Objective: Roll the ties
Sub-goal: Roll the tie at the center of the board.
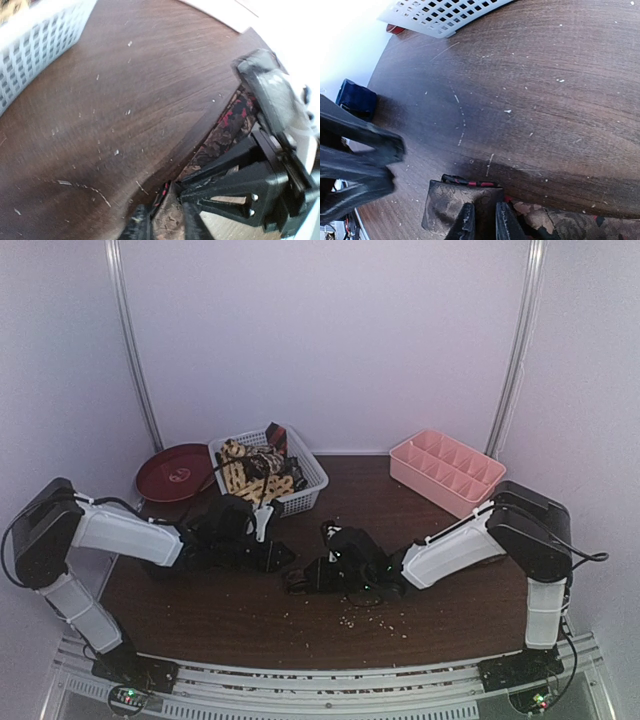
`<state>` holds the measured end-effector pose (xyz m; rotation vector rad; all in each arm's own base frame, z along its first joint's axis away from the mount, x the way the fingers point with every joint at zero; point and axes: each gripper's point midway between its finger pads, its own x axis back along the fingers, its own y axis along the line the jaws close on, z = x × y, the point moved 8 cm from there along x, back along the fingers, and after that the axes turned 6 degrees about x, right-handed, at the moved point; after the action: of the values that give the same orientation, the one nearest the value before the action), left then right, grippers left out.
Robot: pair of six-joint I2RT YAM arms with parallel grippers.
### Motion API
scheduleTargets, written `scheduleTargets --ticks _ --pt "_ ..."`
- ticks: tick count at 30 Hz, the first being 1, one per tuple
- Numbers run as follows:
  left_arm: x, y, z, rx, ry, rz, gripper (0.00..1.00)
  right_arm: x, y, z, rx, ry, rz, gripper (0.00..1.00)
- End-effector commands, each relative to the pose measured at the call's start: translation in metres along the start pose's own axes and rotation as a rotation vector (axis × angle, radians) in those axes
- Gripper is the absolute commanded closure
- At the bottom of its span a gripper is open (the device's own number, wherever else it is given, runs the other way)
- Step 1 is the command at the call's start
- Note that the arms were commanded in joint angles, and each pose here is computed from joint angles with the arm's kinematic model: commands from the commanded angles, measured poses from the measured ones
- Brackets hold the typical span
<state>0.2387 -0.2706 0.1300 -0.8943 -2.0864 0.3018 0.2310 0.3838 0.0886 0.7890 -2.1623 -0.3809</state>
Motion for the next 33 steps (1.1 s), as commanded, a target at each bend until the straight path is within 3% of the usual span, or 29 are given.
scheduleTargets --ticks 1,5,12,18,22,33 --pt "0.003 -0.002 0.007 -0.298 0.009 0.019 0.71 -0.005 -0.007 0.005 -0.001 0.017 -0.022 0.84" --pt "-0.009 -0.004 0.014 -0.429 0.085 0.071 0.64 -0.006 -0.009 0.005 0.002 0.016 -0.037 0.84" --pt "-0.015 -0.008 0.022 -0.779 0.195 -0.039 0.51 -0.004 -0.013 0.007 0.009 0.019 -0.040 0.84" --pt "-0.015 -0.007 0.029 -0.940 0.242 -0.009 0.39 -0.002 -0.013 0.007 0.011 0.014 -0.057 0.84" --pt "-0.017 -0.007 0.029 -1.003 0.259 0.004 0.29 -0.003 -0.010 0.007 0.011 0.018 -0.077 0.84" --pt "-0.036 -0.007 0.018 -1.038 0.280 0.038 0.31 -0.002 -0.008 0.006 0.000 0.013 -0.107 0.84"
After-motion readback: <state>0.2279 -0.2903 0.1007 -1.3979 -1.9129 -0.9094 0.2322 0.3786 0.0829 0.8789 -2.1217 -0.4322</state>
